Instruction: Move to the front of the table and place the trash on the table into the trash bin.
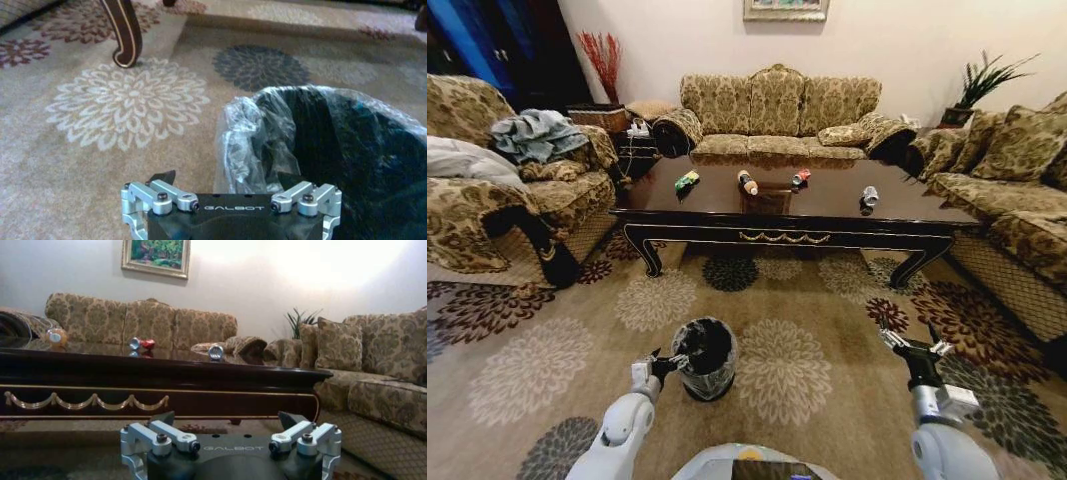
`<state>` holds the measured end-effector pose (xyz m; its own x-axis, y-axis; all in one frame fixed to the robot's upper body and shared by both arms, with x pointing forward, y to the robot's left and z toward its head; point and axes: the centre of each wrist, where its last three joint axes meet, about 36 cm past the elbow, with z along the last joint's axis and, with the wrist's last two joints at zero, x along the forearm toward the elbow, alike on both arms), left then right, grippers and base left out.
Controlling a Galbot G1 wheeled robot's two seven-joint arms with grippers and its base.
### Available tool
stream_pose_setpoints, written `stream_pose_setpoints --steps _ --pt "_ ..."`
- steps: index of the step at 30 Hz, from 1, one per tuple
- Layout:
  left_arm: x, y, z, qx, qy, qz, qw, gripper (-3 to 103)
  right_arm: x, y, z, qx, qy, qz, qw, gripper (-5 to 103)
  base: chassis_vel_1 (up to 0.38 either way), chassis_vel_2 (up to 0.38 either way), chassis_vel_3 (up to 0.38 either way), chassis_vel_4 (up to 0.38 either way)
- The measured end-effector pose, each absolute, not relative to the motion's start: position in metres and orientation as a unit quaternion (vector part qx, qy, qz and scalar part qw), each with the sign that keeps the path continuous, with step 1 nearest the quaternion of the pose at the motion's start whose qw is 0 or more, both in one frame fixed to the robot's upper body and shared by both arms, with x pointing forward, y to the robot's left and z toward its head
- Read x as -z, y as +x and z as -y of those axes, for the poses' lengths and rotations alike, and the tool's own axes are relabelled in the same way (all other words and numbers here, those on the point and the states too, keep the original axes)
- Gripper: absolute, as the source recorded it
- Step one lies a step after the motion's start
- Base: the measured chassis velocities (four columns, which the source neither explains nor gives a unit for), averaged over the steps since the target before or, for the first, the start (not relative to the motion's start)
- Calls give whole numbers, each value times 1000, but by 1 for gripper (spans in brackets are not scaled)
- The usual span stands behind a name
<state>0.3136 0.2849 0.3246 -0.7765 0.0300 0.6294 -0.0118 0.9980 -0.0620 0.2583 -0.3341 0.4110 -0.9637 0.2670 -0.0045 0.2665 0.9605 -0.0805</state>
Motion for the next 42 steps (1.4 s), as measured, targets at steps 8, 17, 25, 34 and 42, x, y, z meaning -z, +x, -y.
stream_pose_setpoints --steps 8,17,25,34,42 --pt "-343 328 -284 -29 -24 929 368 100 -406 261 333 -33 -142 989 7 100 0 0 0 0" --pt "-340 334 -284 -19 -21 919 394 96 -400 266 333 -33 -153 988 5 100 0 0 0 0" --pt "-336 331 -292 -21 -9 915 403 72 -388 264 340 -46 -154 987 6 100 0 0 0 0" --pt "-334 328 -282 -36 -21 915 400 53 -384 265 341 -49 -156 987 7 100 0 0 0 0" --pt "-337 328 -269 -38 -36 918 394 30 -382 269 342 -52 -155 987 6 100 0 0 0 0"
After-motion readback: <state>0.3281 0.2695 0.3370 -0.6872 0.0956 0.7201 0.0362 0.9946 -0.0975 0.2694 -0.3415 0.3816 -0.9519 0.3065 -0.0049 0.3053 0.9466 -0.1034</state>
